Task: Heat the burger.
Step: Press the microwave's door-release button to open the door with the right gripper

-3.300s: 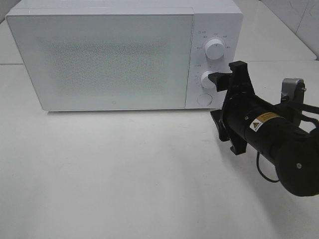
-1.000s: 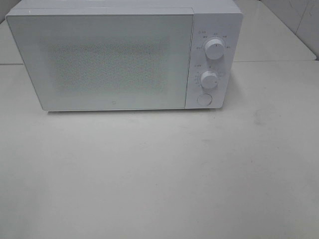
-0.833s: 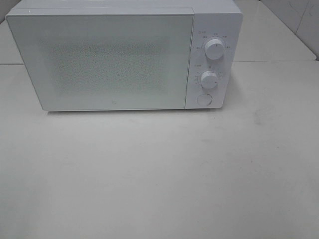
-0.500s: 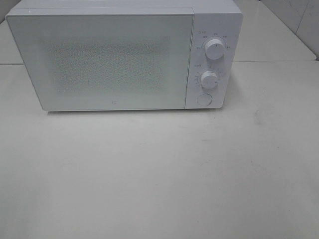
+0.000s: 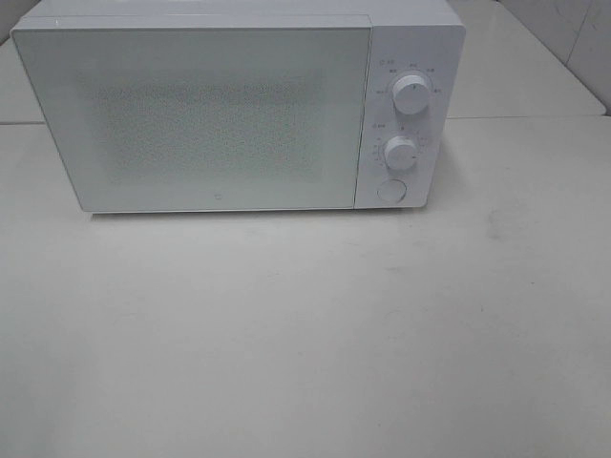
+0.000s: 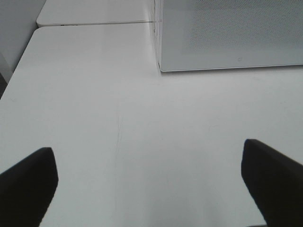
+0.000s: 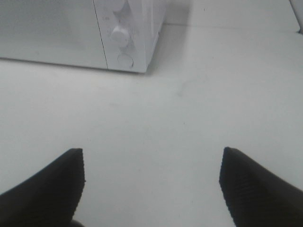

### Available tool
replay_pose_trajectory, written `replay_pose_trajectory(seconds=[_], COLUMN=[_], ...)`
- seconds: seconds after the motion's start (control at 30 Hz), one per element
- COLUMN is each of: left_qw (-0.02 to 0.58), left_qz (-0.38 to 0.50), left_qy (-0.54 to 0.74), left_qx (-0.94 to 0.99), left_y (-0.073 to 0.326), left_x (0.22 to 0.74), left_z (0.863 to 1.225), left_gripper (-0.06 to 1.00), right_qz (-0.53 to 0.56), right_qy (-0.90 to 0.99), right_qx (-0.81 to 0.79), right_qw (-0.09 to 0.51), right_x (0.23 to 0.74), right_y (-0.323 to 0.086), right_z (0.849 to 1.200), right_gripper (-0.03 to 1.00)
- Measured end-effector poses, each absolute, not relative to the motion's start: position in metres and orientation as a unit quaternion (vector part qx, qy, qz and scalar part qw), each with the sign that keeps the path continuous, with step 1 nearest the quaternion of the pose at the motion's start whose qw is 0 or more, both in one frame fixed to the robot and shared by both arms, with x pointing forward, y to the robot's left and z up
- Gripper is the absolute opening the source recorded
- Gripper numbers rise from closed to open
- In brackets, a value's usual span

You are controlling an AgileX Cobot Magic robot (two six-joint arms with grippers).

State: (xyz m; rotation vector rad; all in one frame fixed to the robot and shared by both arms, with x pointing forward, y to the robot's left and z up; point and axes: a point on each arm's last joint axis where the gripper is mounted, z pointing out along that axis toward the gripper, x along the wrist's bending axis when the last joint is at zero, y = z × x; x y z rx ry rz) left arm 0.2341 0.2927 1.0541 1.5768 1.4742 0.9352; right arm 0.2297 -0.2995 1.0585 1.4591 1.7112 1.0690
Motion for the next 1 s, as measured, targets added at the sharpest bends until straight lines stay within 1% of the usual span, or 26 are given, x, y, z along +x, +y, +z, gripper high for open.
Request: replay_pose_trajectory(seconds=[0.07, 0.3, 0.47, 0.5, 0.53, 0.6, 0.63, 0.7, 0.77, 0.8, 0.87, 1.0], left_qw=[0.384, 0.384, 0.384, 0.384, 0.384, 0.384, 0.384, 0.384, 0.384, 0.384, 0.384, 0.384], left_qz=[0.367, 0.367, 0.367, 0.367, 0.367, 0.367, 0.367, 0.367, 0.367, 0.367, 0.367, 0.367], left_qy=[0.578, 0.578, 0.578, 0.578, 0.578, 0.578, 0.578, 0.578, 0.578, 0.578, 0.578, 0.578], left_qx=[0.619, 0.619, 0.619, 0.619, 0.619, 0.619, 0.619, 0.619, 0.619, 0.619, 0.619, 0.619], left_y=[0.293, 0.293, 0.293, 0.293, 0.293, 0.293, 0.293, 0.293, 0.293, 0.293, 0.293, 0.293], left_x=[0.234, 0.234, 0.234, 0.234, 0.234, 0.234, 0.234, 0.234, 0.234, 0.234, 0.234, 0.234], left_z=[1.054, 1.054, 1.054, 1.054, 1.054, 1.054, 1.054, 1.054, 1.054, 1.054, 1.054, 1.054], left_gripper=[0.99, 0.99, 0.99, 0.99, 0.99, 0.99, 0.99, 0.99, 0.99, 0.99, 0.99, 0.99], right_qz=[0.42, 0.433, 0.435, 0.435, 0.434, 0.431, 0.428, 0.43, 0.427, 0.427, 0.427, 0.43], right_qy=[0.643, 0.633, 0.631, 0.631, 0.632, 0.634, 0.636, 0.635, 0.637, 0.637, 0.636, 0.635], right_qx=[0.549, 0.54, 0.539, 0.539, 0.539, 0.541, 0.543, 0.542, 0.543, 0.543, 0.544, 0.542], right_qw=[0.329, 0.347, 0.349, 0.349, 0.348, 0.345, 0.343, 0.344, 0.342, 0.342, 0.342, 0.344], right_x=[0.241, 0.269, 0.305, 0.305, 0.32, 0.328, 0.344, 0.351, 0.373, 0.373, 0.4, 0.413], right_y=[-0.297, -0.293, -0.286, -0.286, -0.283, -0.282, -0.278, -0.277, -0.273, -0.273, -0.268, -0.265], right_z=[1.067, 1.08, 1.086, 1.086, 1.086, 1.085, 1.084, 1.083, 1.078, 1.078, 1.069, 1.064], right_gripper=[0.75, 0.75, 0.75, 0.75, 0.75, 0.75, 0.75, 0.75, 0.75, 0.75, 0.75, 0.75])
